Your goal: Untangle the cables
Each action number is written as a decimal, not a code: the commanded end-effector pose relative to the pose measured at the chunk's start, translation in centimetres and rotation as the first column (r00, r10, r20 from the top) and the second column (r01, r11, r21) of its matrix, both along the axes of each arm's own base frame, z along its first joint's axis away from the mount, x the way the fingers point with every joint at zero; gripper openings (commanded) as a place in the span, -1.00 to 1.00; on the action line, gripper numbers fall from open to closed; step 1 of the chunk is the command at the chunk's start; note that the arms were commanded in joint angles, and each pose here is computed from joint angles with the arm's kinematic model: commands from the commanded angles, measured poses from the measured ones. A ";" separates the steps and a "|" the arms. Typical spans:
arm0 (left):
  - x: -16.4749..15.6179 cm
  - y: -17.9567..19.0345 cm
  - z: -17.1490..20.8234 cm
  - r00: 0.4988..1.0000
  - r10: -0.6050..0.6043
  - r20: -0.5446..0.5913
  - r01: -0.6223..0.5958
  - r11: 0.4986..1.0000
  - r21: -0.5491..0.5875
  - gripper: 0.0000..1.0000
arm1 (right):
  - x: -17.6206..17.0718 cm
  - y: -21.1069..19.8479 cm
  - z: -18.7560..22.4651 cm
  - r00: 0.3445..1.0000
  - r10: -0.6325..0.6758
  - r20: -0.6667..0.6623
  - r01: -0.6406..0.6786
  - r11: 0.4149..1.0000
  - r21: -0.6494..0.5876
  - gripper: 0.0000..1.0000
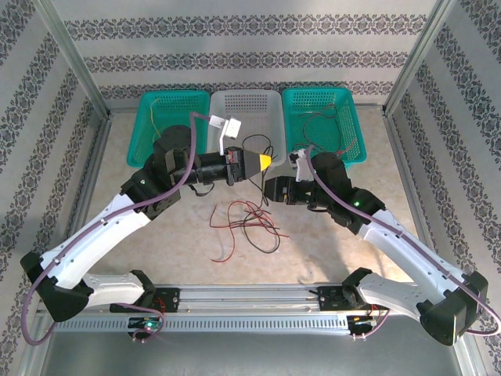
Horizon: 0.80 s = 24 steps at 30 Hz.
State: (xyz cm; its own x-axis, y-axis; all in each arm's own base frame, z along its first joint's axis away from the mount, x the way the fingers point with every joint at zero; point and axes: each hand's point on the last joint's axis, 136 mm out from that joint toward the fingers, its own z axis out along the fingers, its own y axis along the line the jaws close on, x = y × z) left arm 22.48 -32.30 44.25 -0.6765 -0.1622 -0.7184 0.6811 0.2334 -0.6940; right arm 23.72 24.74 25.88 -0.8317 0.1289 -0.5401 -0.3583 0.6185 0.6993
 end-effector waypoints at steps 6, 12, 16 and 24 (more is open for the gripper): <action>-1.2 1.8 7.2 0.991 -0.001 0.135 0.019 0.990 -0.138 -1.00 | -0.7 1.8 -0.3 0.998 0.057 -0.017 -0.057 0.998 0.021 0.11; -2.2 2.5 9.1 0.981 0.001 0.195 0.025 0.991 -0.132 -1.00 | -0.8 3.5 -2.6 0.990 0.106 -0.091 -0.105 0.994 0.017 -0.02; -2.5 3.0 10.2 0.973 0.013 0.232 0.019 0.991 -0.134 -1.00 | -1.9 5.2 -4.8 0.969 0.182 -0.170 -0.184 0.983 0.006 -0.05; -2.5 4.6 11.4 0.958 0.068 0.280 -0.031 0.990 -0.136 -1.00 | -2.0 5.6 -9.3 0.955 0.158 -0.249 -0.179 0.982 -0.062 -0.37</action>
State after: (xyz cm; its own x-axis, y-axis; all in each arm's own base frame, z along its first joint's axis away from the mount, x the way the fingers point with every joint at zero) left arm 20.63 -29.41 53.61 -0.5096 -0.2612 -0.8198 0.8111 0.1722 -0.5590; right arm 21.59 30.39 17.69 -0.9432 -0.0651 -0.3259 -0.2960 0.6103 0.7348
